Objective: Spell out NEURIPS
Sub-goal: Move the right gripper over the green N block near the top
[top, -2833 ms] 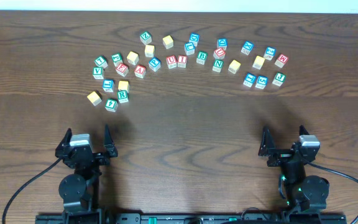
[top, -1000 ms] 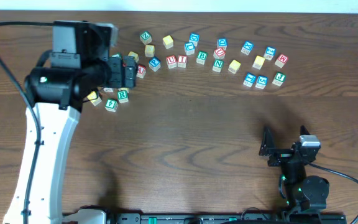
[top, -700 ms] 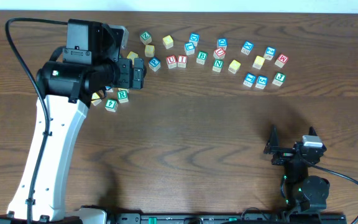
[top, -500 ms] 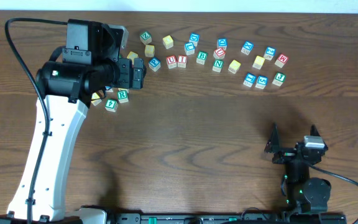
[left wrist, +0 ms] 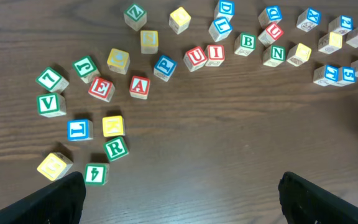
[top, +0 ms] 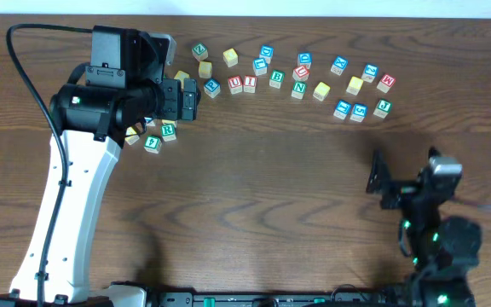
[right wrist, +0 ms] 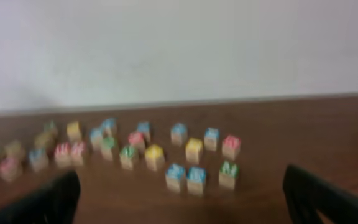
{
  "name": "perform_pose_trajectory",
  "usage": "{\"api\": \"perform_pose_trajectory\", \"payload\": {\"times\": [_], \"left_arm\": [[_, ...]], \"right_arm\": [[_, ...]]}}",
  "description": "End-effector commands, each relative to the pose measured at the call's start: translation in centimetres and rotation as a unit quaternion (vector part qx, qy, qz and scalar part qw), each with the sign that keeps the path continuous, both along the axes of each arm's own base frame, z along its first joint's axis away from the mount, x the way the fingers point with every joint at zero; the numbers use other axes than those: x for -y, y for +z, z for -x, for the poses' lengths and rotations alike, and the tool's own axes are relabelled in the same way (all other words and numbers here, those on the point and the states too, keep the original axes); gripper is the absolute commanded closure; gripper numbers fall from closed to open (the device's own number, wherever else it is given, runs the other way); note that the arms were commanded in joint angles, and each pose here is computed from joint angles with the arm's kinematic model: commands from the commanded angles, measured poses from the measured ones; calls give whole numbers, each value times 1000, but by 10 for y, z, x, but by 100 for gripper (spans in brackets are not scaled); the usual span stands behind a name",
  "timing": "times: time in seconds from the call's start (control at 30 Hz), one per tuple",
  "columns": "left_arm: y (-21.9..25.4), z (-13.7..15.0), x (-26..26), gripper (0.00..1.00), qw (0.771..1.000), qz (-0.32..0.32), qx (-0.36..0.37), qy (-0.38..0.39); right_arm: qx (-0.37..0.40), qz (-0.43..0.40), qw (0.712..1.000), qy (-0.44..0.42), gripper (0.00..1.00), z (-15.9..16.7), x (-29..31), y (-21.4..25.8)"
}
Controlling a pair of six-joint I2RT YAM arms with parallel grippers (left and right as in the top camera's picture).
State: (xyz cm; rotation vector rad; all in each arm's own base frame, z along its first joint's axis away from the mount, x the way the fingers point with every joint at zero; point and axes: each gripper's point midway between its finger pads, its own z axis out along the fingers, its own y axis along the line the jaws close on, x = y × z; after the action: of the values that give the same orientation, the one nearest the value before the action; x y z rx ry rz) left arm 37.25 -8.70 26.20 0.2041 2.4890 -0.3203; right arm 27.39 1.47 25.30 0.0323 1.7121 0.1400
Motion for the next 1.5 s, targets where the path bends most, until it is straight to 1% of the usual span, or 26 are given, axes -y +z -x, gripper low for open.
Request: {"api": "perform_pose_trajectory", "payload": {"times": [0.0, 0.07, 0.17, 0.2, 0.33, 0.4, 0.5, 0.63, 0.83, 0.93, 1.13, 1.3, 1.4, 1.47], "left_arm": [[8, -3, -2, 2, 1000, -4, 11, 4], [8, -3, -2, 2, 1000, -4, 11, 5], [7, -5, -11, 2, 999, -23, 13, 21], [6, -6, -16, 2, 999, -34, 14, 33], [3, -6, -48, 3, 989, -80, 8, 127], [2, -5, -55, 2, 986, -93, 5, 139], [0, -3, -61, 2, 984, -95, 0, 149], [-1, -2, -78, 2, 980, -90, -8, 180], [-2, 0, -100, 2, 974, -91, -15, 207], [-5, 4, -101, 2, 973, -93, -24, 208], [-6, 6, -101, 2, 973, -94, -30, 207], [-7, 7, -101, 2, 973, -94, -32, 207], [-7, 7, -101, 3, 973, -95, -32, 207], [-7, 7, -101, 2, 973, -94, -32, 207]], "right_arm": [[-39, 6, 999, 26, 1, -25, -9, 21], [-74, 9, 996, 41, 1, -44, -14, 29], [-124, 4, 990, 63, 1, -76, -22, 40], [-140, 4, 987, 73, 1, -86, -26, 43], [-208, 5, 974, 88, 1, -123, -31, 51], [-243, 13, 966, 93, 1, -138, -31, 52], [-292, 30, 951, 103, 1, -156, -32, 49], [-353, 29, 929, 108, 1, -175, -33, 38], [-411, 22, 903, 126, 1, -186, -45, 19], [-434, 20, 892, 126, 1, -185, -46, 4], [-449, 19, 884, 126, 1, -186, -46, -8], [-396, -36, 898, 188, 1, -206, -76, 9], [-398, -79, 902, 147, 2, -219, -83, 5], [-411, -106, 901, 93, 3, -228, -84, -7]]}}
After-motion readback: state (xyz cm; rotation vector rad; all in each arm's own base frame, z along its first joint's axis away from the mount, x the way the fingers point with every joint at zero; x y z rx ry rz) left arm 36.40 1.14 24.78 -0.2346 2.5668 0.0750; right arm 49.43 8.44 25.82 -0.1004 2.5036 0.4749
